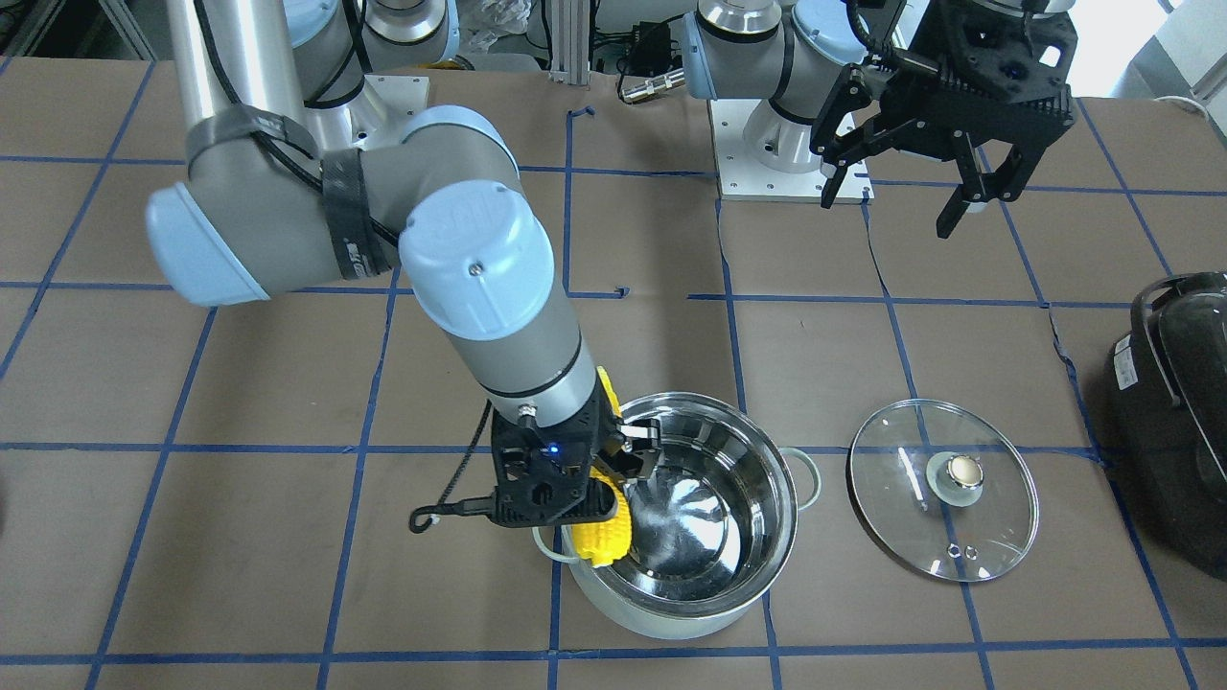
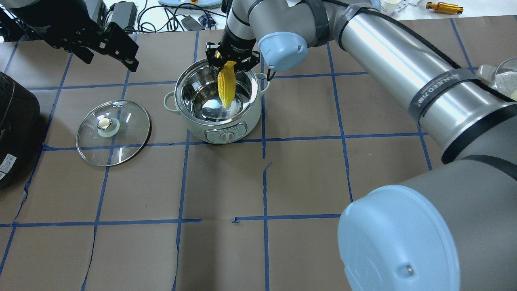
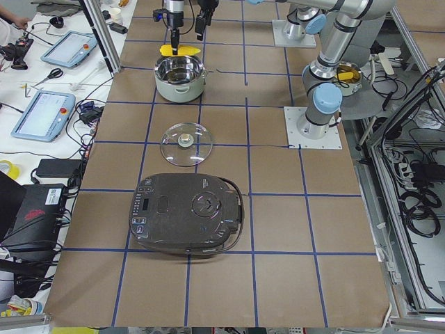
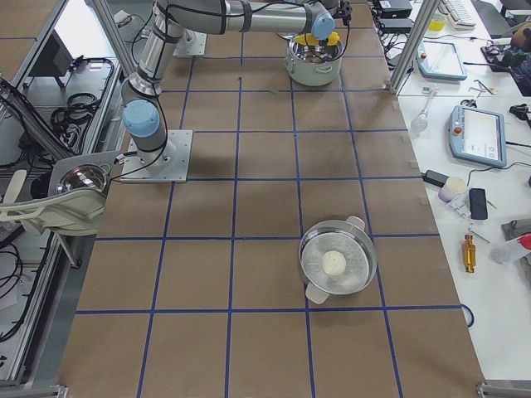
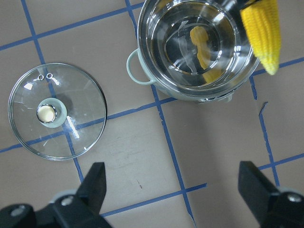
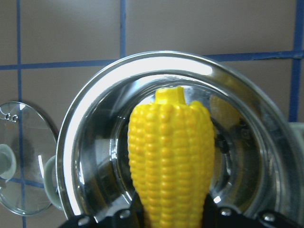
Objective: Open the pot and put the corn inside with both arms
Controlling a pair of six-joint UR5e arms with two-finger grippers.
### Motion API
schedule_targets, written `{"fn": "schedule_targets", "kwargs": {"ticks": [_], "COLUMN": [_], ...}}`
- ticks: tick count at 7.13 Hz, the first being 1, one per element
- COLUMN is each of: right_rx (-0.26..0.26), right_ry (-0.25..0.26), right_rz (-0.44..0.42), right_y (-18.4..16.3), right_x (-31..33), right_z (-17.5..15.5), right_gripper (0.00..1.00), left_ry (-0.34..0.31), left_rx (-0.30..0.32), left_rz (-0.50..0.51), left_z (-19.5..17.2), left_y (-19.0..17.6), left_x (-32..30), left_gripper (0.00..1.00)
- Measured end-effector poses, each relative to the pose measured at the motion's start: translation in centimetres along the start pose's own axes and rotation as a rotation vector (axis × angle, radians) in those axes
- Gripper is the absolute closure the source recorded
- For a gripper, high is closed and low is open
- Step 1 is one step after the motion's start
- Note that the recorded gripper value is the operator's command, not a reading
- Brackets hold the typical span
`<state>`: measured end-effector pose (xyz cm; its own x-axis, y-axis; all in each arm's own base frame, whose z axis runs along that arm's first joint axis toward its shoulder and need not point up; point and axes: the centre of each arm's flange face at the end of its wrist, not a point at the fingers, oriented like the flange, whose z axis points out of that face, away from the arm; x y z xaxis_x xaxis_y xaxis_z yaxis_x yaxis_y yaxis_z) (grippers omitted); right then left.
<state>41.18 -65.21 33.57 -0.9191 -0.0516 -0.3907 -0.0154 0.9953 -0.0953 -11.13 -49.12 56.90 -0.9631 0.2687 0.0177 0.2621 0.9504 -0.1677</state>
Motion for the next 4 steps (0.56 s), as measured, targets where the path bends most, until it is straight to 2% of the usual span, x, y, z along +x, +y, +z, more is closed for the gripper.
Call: {"fn": "schedule_targets", "kwargs": {"ticks": [2,4], "right_rx": [-0.014,-0.030], "right_ry": [-0.046,-0.047], "right_rz": [-0.012,-0.009], "right_y": [-0.1,-0.3], "right_x": [-0.3,0.3], "right_z": [2.8,5.1], "right_gripper": [0.98,0.96], "left_ry": [0.001,0.008], "left_rx": [-0.005,-0.006], "left_rz": [-0.006,-0.007], "left_z": [0.1,0.3], "left_y": [0.1,0.2], "left_x": [-0.3,-0.3], "left_gripper": [0.00,0.00]}}
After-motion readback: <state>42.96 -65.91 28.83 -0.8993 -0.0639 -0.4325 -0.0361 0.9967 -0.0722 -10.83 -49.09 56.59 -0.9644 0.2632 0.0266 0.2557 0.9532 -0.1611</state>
